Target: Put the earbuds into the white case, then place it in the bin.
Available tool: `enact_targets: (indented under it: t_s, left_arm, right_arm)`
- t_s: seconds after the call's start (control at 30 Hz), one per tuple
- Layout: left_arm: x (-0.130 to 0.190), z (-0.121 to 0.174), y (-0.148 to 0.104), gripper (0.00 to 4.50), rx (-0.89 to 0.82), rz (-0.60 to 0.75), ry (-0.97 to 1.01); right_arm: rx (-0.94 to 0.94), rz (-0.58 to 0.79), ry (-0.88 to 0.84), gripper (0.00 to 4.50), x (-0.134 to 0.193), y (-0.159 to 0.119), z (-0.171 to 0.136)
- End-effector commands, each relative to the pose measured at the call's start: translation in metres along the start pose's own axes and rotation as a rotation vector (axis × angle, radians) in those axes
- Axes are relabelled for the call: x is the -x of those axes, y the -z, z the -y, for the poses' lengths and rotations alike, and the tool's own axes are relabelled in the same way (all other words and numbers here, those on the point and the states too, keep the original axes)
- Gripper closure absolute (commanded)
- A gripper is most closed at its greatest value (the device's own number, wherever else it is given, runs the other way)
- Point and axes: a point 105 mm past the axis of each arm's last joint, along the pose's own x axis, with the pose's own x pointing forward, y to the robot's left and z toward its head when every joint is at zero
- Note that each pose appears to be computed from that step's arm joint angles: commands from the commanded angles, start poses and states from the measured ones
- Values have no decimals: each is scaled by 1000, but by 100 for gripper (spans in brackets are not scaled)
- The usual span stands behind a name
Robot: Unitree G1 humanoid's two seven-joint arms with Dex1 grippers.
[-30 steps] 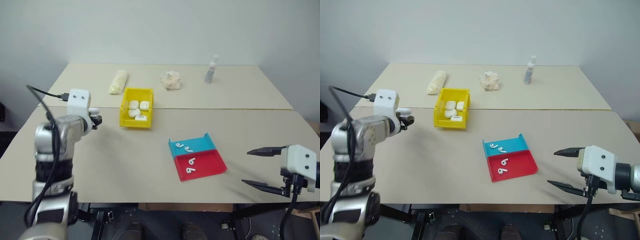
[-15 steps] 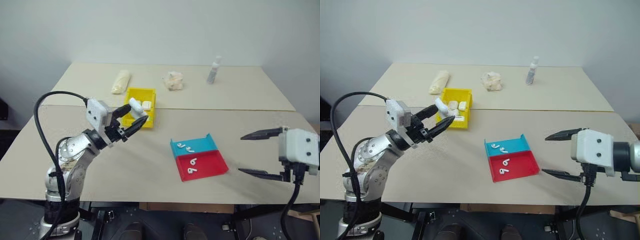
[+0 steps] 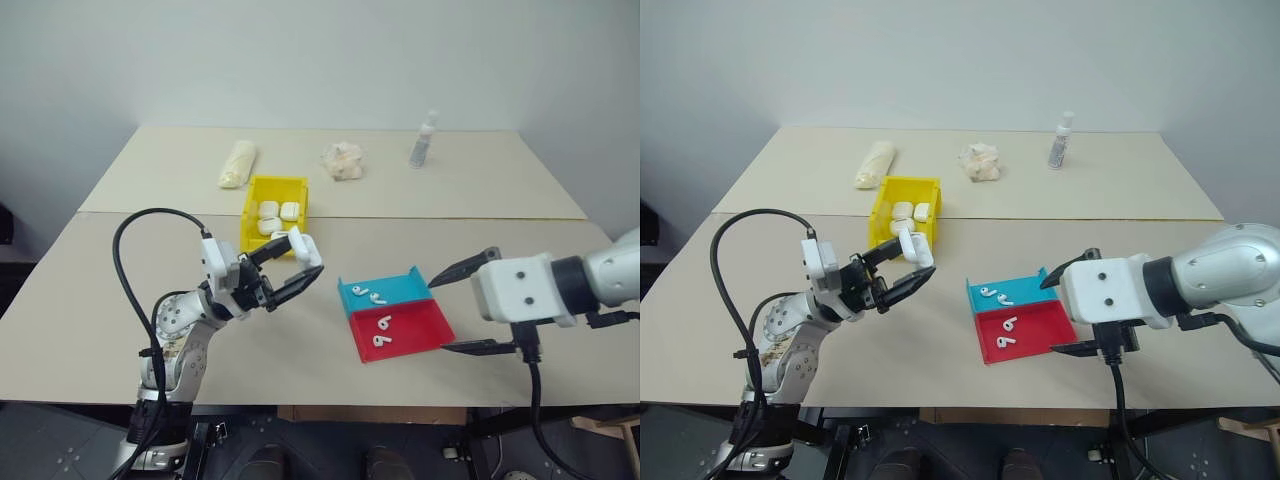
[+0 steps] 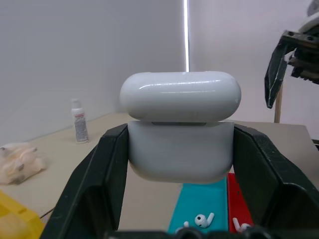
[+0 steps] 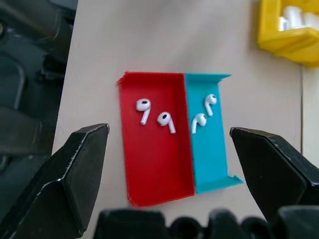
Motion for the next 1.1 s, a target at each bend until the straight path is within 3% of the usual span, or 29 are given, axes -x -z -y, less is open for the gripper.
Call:
enact_targets:
  t_s: [0.03,0.3,0.4,0.5,1.07,1.1]
  left_arm:
    - [3,7,-5,173,-20,44,40]
    - [17,10,-2,173,-44,37,56]
    - [21,15,-1,173,-46,30,71]
    - [21,17,-2,173,-57,29,76]
    - [21,25,-8,173,-71,20,89]
    - [21,25,-7,173,-71,19,90]
  right_arm:
    - [62,-58,-59,0,-7,0,1]
    - [90,-70,-158,0,-45,-9,11]
    - [125,-79,-183,62,-59,-11,12]
    - [119,-89,-183,157,-69,-11,16]
    - [35,-173,-201,157,-111,7,16]
    - [35,-173,-202,194,-111,7,15]
